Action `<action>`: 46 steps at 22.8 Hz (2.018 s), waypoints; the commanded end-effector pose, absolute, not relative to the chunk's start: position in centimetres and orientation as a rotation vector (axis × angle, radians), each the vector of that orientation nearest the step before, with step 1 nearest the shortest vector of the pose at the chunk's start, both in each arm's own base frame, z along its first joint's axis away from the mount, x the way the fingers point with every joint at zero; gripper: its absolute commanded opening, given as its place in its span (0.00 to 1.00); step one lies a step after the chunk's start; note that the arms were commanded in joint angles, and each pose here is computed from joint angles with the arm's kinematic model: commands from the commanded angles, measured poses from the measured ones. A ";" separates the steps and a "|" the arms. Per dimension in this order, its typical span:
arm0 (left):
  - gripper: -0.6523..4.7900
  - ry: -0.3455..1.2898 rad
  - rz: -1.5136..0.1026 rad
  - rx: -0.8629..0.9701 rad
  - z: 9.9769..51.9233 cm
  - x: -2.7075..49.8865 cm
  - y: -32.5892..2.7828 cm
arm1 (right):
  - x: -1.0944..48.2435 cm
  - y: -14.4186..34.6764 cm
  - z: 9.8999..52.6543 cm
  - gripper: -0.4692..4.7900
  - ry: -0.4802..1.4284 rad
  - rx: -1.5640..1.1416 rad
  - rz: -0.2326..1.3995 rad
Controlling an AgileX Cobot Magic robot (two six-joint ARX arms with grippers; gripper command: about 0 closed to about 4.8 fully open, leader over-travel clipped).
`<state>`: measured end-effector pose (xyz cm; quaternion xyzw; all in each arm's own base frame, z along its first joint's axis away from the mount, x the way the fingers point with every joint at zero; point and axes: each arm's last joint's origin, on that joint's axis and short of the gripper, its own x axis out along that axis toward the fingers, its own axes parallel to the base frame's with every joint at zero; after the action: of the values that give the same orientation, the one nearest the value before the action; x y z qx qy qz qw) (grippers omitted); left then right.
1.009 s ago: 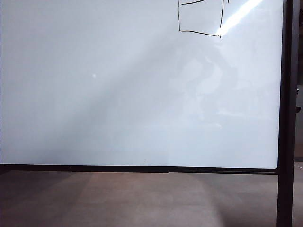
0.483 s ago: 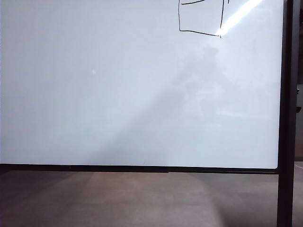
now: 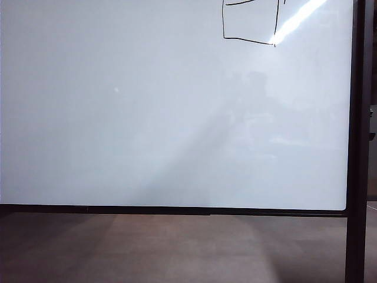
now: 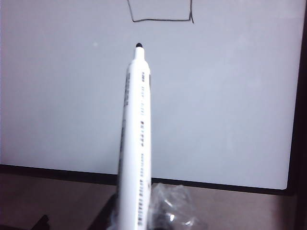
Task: Reach to the right to find the marker pen, pick it up, and write the number 8 on the whiteboard.
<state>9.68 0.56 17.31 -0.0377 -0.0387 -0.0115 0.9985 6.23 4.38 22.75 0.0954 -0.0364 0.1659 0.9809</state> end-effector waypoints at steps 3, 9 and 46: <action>0.11 -0.080 -0.030 -0.078 17.4 9.7 0.5 | 6.6 5.0 21.5 0.08 -0.101 0.179 0.383; 0.11 -0.079 -0.030 -0.078 17.3 9.7 0.5 | 6.7 5.7 20.6 0.08 -0.134 0.188 0.546; 0.11 -0.079 -0.030 -0.078 17.3 9.7 0.5 | 8.1 5.3 17.4 0.15 -0.067 0.125 0.406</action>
<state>9.69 0.55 17.23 -0.0382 -0.0349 -0.0127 0.9986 8.08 5.29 17.20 0.0575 -0.0215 0.2018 0.9775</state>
